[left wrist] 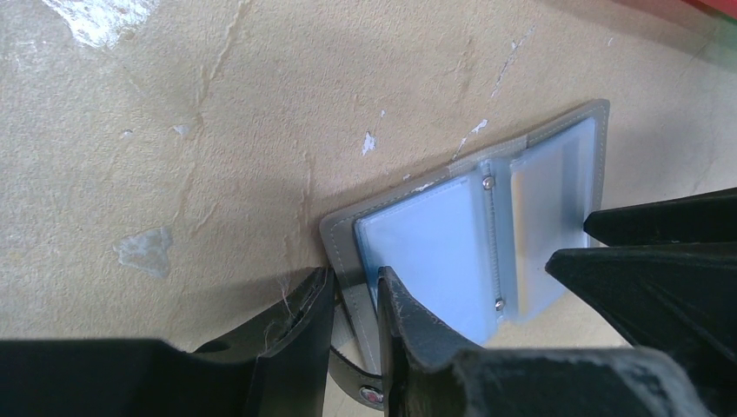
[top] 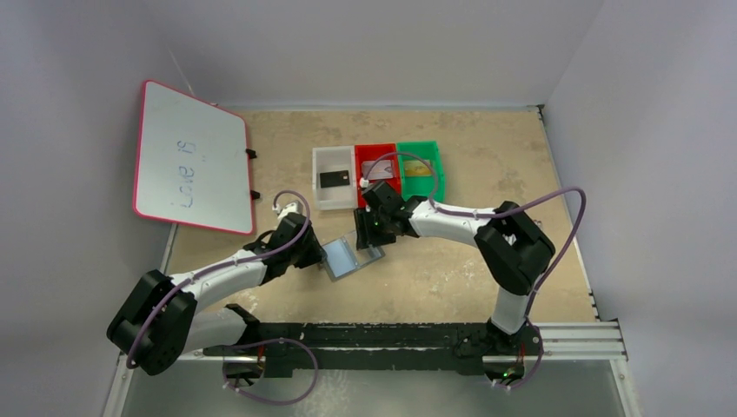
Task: Take the credit cards out of the card holder
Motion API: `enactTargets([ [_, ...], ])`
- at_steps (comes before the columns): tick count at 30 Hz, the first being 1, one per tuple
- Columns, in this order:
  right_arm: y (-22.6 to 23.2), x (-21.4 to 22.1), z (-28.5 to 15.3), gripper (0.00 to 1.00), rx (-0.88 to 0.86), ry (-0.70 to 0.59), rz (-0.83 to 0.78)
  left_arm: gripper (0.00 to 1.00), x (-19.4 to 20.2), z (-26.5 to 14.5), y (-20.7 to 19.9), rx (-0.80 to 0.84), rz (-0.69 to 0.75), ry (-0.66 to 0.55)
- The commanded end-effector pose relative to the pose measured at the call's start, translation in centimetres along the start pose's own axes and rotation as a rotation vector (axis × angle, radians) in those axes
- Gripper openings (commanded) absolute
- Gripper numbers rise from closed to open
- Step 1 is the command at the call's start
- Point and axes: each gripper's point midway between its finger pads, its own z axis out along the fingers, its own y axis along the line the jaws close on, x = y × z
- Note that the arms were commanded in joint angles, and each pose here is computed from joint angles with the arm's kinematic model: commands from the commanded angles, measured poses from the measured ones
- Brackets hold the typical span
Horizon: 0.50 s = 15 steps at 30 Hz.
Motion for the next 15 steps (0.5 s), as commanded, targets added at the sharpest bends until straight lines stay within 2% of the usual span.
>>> enactTargets([
  [1, 1.5, -0.8, 0.1, 0.50, -0.041, -0.016, -0.031, 0.25, 0.3, 0.0, -0.1, 0.002, 0.013, 0.023],
  [3, 1.7, -0.9, 0.1, 0.45, -0.048, -0.015, -0.034, 0.25, 0.4, 0.0, -0.1, 0.003, 0.012, 0.024],
  [10, 3.6, -0.3, 0.4, 0.42, -0.156, 0.013, -0.029, 0.25, 0.4, 0.0, -0.3, 0.008, 0.015, 0.027],
  [15, 3.3, -1.0, 0.2, 0.39, -0.087, -0.009, -0.043, 0.24, 0.3, 0.0, -0.3, 0.010, 0.011, 0.024],
])
